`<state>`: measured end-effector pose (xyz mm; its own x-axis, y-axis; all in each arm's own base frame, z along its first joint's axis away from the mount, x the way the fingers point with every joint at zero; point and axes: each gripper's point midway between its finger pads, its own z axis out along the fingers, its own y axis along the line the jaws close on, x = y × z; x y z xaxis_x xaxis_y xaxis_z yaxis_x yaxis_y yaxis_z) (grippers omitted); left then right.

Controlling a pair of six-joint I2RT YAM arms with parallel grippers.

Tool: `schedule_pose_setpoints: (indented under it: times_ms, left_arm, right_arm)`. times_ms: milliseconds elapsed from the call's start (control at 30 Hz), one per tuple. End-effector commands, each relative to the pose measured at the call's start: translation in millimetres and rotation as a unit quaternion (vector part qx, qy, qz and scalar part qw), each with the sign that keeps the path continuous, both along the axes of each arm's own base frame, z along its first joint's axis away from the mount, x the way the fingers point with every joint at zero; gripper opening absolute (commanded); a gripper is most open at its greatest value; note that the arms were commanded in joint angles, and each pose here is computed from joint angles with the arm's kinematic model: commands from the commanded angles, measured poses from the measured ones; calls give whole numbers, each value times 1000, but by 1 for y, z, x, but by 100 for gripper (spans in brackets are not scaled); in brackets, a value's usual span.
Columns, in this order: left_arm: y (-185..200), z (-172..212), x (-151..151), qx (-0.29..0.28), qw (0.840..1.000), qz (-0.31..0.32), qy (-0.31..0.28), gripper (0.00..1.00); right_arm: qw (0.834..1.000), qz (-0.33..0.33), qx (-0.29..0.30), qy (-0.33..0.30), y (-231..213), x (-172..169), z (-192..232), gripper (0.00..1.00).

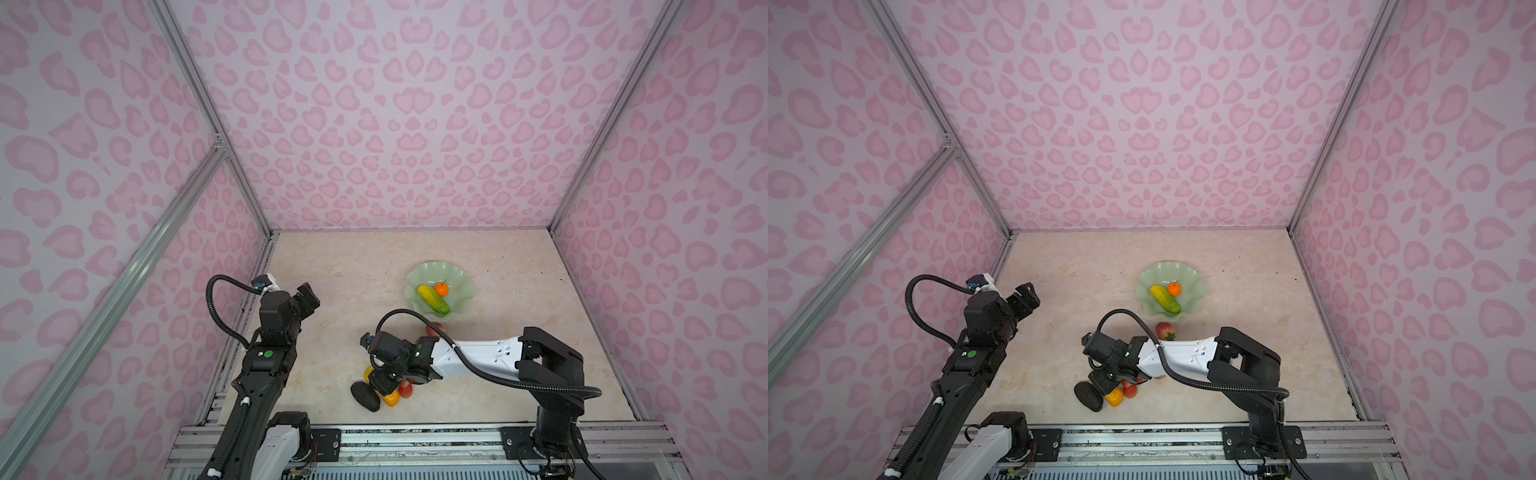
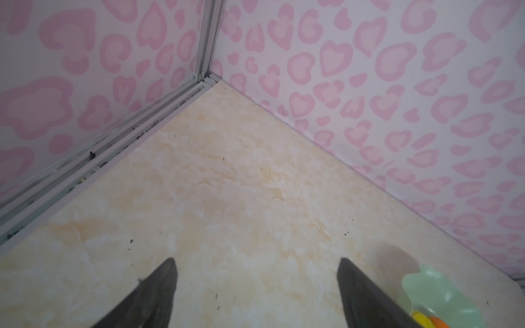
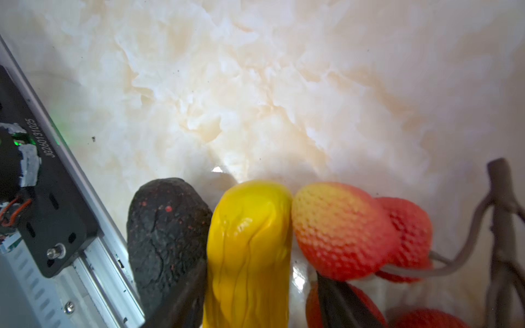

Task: Place and organize the fake fruits in the fruit bowl
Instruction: 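Reach the right gripper to the yellow squash and grasp it while the left arm retracts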

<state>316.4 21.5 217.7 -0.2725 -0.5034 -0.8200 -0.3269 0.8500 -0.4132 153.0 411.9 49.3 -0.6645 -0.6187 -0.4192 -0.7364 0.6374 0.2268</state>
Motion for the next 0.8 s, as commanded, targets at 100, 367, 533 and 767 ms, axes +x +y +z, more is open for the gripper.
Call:
schedule_pose_setpoints:
  times_ms: [100, 367, 533, 767]
  left_arm:
    - [-3, 5, 4, -4, 1000, -8, -7, 89]
    - [-2, 4, 5, -2, 1000, -9, -3, 90]
    - [-1, 4, 3, 0, 1000, -8, -5, 90]
    - [1, 5, 1, 4, 1000, -6, -5, 90]
  right_arm:
    - [998, -9, -33, -59, -18, 16, 29, 59]
    - [998, 26, -51, -20, -13, -2, 20, 53]
    - [997, 41, -63, 12, -4, -11, 1, 52]
    - [996, 40, -79, 20, 3, -4, -18, 55]
